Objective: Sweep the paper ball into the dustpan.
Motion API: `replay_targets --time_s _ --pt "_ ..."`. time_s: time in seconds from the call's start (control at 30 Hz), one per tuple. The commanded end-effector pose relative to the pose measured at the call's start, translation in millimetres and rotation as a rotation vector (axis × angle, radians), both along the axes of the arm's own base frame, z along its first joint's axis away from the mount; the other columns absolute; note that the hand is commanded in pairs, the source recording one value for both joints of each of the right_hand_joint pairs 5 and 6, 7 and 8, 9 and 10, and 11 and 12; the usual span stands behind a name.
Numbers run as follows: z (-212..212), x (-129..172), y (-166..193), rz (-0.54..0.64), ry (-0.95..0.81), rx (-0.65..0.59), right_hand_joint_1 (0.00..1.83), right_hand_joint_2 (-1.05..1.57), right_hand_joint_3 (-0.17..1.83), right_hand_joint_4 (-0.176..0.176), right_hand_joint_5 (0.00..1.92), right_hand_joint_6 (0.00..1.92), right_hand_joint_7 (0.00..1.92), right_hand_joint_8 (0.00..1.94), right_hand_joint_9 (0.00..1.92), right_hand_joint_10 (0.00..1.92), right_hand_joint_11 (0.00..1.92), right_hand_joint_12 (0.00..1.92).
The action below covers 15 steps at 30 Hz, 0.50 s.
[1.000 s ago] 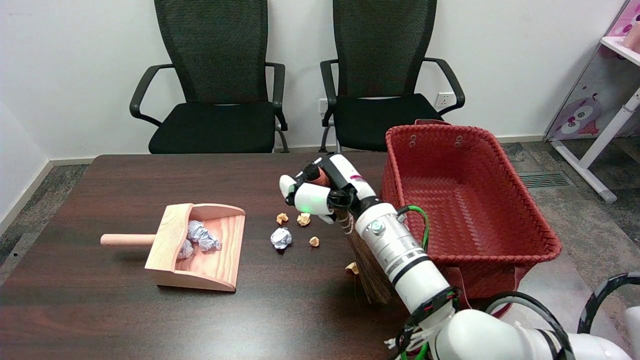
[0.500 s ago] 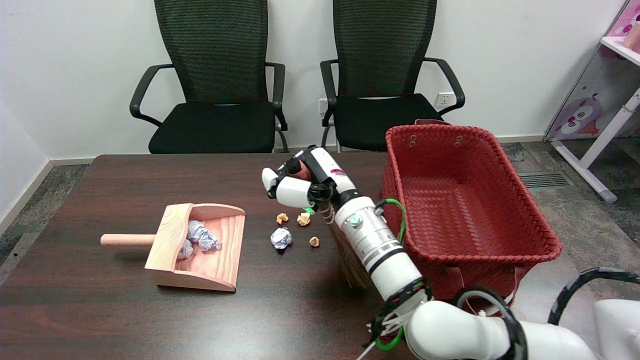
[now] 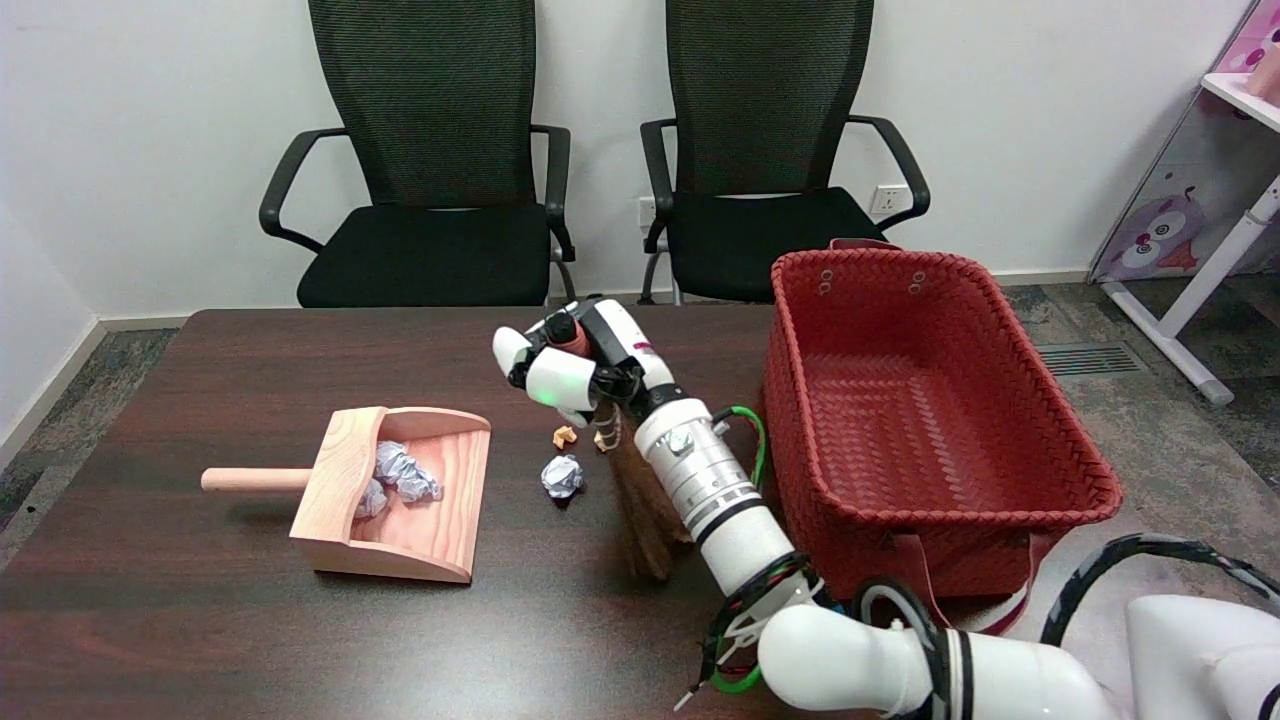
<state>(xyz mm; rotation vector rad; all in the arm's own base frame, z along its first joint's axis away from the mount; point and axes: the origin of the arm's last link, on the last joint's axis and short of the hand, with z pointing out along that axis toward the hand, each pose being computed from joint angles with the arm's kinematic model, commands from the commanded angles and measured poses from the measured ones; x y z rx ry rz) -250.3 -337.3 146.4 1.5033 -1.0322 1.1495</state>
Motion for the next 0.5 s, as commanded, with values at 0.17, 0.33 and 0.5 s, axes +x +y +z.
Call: replay_targets --time_s 0.17,0.33,0.5 --pt "-17 43 -8 0.171 -0.475 0.163 0.95 1.41 1.58 0.028 1.92 1.92 1.92 1.92 1.92 1.92 1.92 1.92" --pt "1 65 -6 0.287 -0.485 0.12 0.95 1.42 1.54 0.031 1.92 1.92 1.92 1.92 1.92 1.92 1.92 1.92" --pt "15 80 -4 0.366 -0.502 0.087 0.95 1.42 1.52 0.036 1.92 1.92 1.92 1.92 1.92 1.92 1.92 1.92"
